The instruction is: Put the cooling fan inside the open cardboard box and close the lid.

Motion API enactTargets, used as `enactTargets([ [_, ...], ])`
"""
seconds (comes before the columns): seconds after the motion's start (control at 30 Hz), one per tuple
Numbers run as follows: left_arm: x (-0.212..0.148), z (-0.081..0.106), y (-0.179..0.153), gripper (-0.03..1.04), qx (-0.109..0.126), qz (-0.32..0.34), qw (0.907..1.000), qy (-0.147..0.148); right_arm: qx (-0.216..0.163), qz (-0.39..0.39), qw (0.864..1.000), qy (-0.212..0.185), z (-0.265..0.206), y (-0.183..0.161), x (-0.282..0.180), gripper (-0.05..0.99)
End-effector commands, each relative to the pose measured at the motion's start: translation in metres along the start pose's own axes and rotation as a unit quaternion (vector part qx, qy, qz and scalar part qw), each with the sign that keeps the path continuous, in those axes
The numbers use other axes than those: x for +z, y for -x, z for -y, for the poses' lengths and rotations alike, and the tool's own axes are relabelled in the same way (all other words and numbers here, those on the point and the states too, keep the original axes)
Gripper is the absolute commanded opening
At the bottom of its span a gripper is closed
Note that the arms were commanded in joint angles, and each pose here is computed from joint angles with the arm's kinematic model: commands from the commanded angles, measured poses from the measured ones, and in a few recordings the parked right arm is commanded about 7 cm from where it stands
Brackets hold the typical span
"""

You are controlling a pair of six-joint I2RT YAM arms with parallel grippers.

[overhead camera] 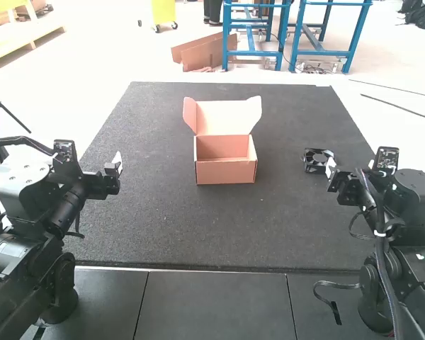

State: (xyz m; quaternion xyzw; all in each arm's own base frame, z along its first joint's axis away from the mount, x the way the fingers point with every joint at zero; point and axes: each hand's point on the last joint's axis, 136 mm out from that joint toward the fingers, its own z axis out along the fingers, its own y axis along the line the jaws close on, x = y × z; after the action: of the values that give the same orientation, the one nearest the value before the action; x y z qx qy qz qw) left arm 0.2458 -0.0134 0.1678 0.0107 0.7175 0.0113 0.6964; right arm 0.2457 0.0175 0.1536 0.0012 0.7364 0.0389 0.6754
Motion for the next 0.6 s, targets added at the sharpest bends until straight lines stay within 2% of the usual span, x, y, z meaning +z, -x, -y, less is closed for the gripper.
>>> enactTargets([
  [0.0,0.0,0.0,0.001,0.96,0.006,0.006,1.0,-0.002,0.012,0.012,1.0,-0.009,0.004,0.005,-0.001,0.92],
  [0.07,0.0,0.0,0.009,0.97,-0.006,0.021,0.9998,-0.002,0.016,0.033,0.999,-0.008,0.004,0.015,-0.001,0.92],
  [0.13,-0.001,0.0,0.013,0.97,-0.008,0.03,0.9995,-0.002,0.018,0.054,0.998,-0.012,0.005,0.025,-0.002,0.92],
  [0.23,-0.003,-0.001,0.034,0.97,-0.003,0.073,0.9973,0.001,0.015,0.075,0.997,-0.018,0.007,0.036,-0.003,0.92],
  [0.3,-0.005,-0.002,0.045,0.97,0.008,0.096,0.9954,0.004,0.016,0.1,0.995,-0.018,0.007,0.047,-0.005,0.92],
  [0.57,-0.016,-0.001,0.085,0.97,0.002,0.173,0.9848,-0.003,0.001,0.155,0.988,-0.016,0.005,0.088,-0.017,0.92],
])
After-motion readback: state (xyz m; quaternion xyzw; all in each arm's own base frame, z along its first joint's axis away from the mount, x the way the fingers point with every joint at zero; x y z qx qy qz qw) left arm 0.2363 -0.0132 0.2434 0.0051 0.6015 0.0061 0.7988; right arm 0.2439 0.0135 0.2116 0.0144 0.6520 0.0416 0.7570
